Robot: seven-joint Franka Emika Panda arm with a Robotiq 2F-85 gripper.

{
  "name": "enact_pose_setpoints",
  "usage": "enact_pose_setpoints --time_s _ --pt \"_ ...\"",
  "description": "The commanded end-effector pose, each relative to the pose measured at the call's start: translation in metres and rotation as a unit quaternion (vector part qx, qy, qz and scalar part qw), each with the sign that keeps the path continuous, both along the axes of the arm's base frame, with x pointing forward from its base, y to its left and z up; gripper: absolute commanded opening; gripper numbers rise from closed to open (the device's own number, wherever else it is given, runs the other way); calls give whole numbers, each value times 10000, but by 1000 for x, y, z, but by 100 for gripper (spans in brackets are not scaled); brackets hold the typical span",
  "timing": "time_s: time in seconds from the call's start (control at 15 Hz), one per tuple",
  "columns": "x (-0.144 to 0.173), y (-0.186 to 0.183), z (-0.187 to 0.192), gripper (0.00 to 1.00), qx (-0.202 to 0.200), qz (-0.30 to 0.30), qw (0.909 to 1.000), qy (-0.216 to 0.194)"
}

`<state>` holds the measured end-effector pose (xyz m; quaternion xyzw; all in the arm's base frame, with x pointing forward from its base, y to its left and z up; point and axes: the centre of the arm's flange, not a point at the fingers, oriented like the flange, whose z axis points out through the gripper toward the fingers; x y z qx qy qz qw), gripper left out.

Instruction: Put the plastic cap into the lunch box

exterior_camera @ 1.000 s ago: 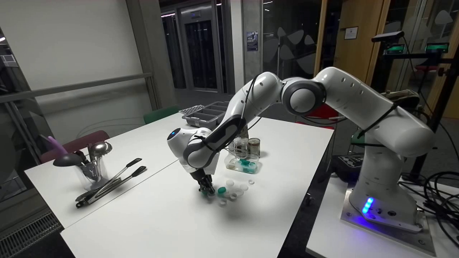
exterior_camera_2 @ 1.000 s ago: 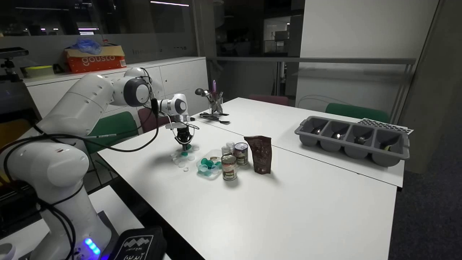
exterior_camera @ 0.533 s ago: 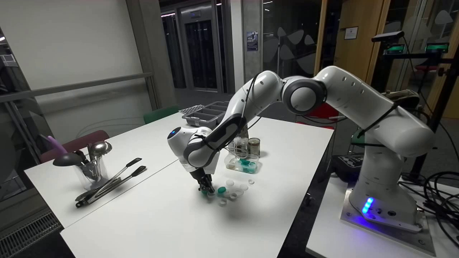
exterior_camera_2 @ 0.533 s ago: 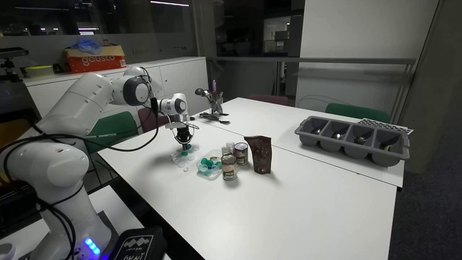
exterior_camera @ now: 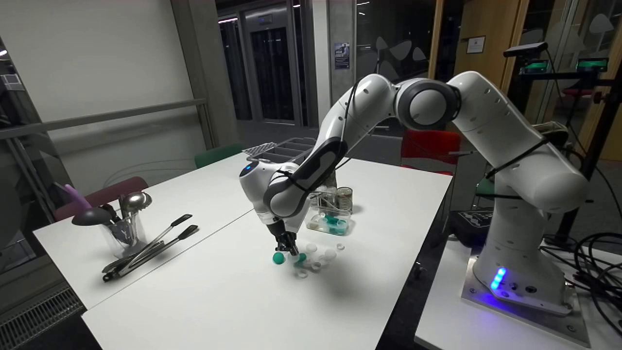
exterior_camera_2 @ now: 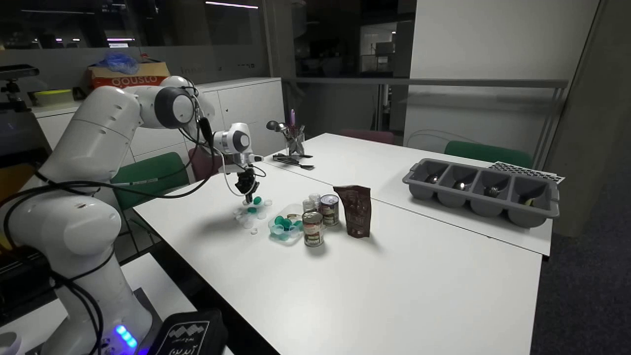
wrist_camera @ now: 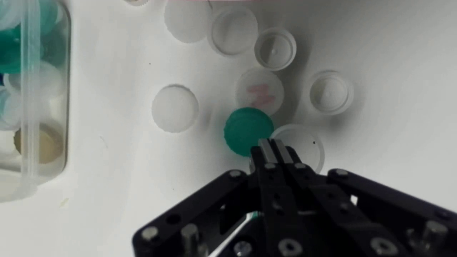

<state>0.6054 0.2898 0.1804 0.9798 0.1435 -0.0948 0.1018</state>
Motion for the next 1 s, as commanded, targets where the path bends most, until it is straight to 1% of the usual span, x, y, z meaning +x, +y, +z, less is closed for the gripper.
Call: enact_pose_setpoints --time_s 0.0,0.2,0.27,0.4,0.47,0.67,0.8,0.93 --pt "-52 -50 27 1 306 -703 9966 -289" --pt "-60 -76 35 1 833 -1305 9867 -503" --pt "-72 -86 37 1 1001 -1503 9819 -566" --pt "-81 -106 39 1 1303 -1958 9696 -669" --pt "-87 -116 39 1 1424 -2215 9620 -726" --pt "-102 -142 36 1 1784 -2908 9352 -951" --pt "-118 -155 33 1 1968 -3407 9120 -1161" --pt "-135 -160 32 1 2123 -3881 8856 -1412"
